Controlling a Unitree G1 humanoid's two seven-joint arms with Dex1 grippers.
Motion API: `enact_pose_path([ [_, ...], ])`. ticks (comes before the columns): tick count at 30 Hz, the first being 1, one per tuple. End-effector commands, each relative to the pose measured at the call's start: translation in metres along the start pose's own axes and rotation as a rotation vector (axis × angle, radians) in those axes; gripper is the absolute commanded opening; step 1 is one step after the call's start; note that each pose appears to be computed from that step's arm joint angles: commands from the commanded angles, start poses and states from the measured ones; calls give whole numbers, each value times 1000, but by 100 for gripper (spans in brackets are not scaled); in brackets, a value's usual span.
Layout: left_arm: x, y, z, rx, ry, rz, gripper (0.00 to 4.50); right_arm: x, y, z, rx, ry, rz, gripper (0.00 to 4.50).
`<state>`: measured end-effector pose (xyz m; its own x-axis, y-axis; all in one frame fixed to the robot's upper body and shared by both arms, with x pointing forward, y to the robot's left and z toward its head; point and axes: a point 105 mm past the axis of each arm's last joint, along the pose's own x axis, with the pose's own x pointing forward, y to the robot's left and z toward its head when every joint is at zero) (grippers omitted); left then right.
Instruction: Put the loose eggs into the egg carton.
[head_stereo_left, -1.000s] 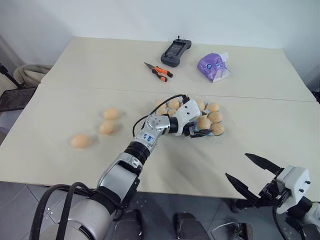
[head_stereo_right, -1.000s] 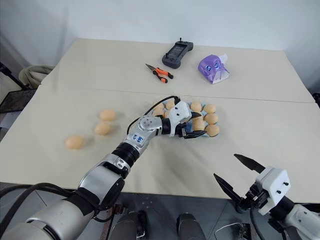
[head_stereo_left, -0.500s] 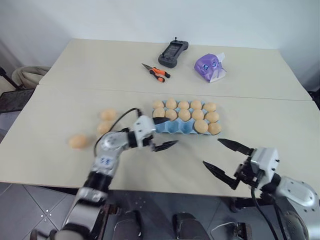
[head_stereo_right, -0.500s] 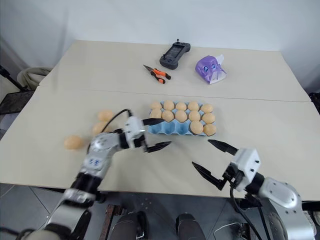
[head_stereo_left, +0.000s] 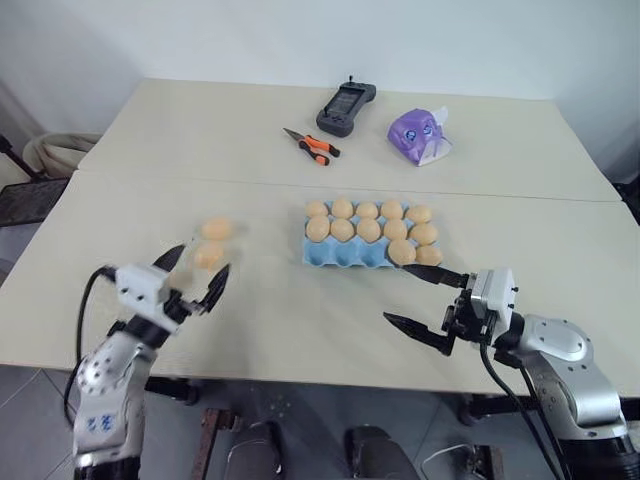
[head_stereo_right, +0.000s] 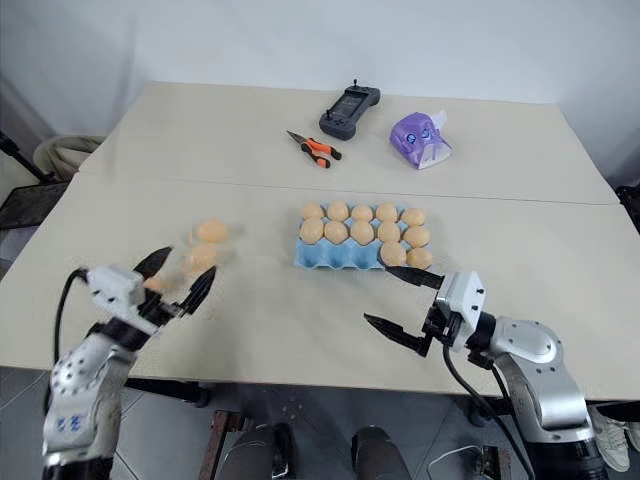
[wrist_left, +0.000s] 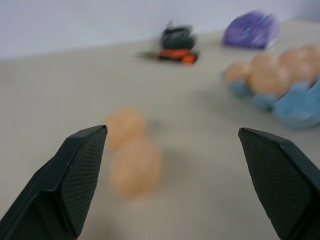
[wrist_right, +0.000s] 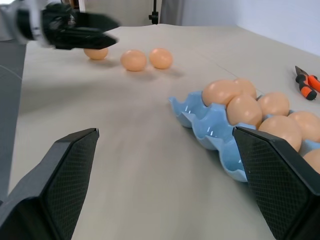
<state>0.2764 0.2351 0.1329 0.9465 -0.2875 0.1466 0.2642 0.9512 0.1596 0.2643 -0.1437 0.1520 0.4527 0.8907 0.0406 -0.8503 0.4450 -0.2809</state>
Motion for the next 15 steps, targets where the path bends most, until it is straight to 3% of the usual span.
enact_pose_path([
  [1, -16, 14, 15, 22, -29, 81, 447, -4, -2, 8, -44, -21, 21, 450],
  [6, -25, 16, 12, -5, -2, 81, 447, -10, -5, 6, -50, -6, 19, 450],
  [15, 26, 14, 6, -14, 91, -57, 447, -10, 0, 6, -38, -3, 4, 450],
])
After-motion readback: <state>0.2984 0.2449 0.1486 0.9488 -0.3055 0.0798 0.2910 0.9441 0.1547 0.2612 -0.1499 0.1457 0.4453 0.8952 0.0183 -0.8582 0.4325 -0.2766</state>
